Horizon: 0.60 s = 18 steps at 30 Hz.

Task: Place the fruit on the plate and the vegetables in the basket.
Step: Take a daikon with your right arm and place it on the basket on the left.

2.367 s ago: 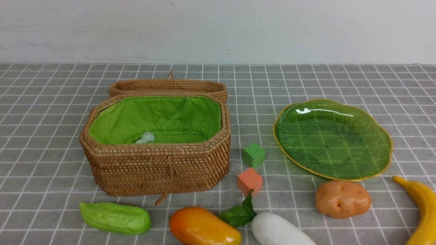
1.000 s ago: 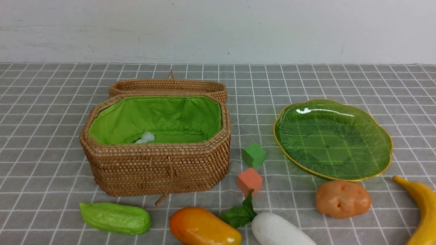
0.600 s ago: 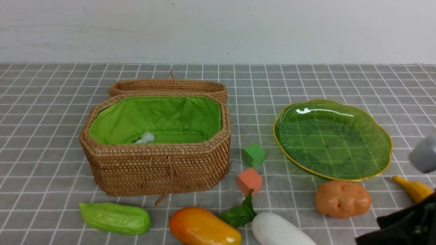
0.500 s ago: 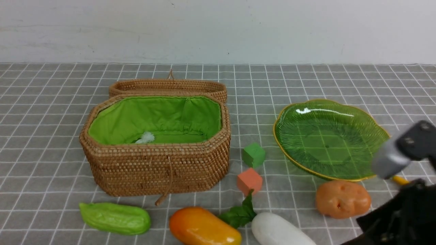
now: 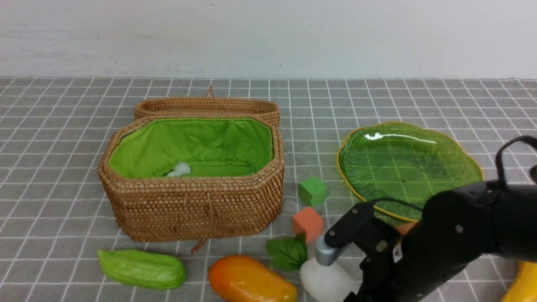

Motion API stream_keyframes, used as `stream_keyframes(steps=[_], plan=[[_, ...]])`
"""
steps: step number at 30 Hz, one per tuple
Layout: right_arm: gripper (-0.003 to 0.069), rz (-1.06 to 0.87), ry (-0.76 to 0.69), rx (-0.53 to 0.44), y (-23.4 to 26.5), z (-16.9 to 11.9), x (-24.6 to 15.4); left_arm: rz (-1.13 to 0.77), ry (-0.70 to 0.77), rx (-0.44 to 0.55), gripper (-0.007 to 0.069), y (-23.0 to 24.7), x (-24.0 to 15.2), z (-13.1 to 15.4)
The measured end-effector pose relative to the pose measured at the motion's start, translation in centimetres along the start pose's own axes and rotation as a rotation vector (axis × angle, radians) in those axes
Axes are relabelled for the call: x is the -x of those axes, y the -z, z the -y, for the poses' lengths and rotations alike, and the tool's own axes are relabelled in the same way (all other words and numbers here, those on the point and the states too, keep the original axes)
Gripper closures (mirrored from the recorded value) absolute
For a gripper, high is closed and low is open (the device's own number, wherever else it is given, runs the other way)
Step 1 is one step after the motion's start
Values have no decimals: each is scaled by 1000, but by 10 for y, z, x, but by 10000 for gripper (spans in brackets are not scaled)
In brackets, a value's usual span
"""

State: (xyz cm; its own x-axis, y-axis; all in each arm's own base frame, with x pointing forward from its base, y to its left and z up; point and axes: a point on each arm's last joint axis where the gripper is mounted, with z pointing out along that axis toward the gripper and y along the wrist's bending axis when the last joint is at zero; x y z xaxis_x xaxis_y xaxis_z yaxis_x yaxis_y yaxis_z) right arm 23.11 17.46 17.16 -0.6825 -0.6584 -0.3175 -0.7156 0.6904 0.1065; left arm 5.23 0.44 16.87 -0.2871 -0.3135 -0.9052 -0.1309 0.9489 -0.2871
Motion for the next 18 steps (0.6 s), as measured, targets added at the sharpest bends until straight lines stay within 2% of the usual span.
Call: stream_keyframes(steps=[9,15,18], plan=[[179,-40,-27,-2,11,-2,-5,0,0,0,387,0,0,0],[179,29,-64,-113,64,0,6,0,0,0,387,0,0,0],[179,96,-68,-134,89,-1,18,0,0,0,387,0,0,0]])
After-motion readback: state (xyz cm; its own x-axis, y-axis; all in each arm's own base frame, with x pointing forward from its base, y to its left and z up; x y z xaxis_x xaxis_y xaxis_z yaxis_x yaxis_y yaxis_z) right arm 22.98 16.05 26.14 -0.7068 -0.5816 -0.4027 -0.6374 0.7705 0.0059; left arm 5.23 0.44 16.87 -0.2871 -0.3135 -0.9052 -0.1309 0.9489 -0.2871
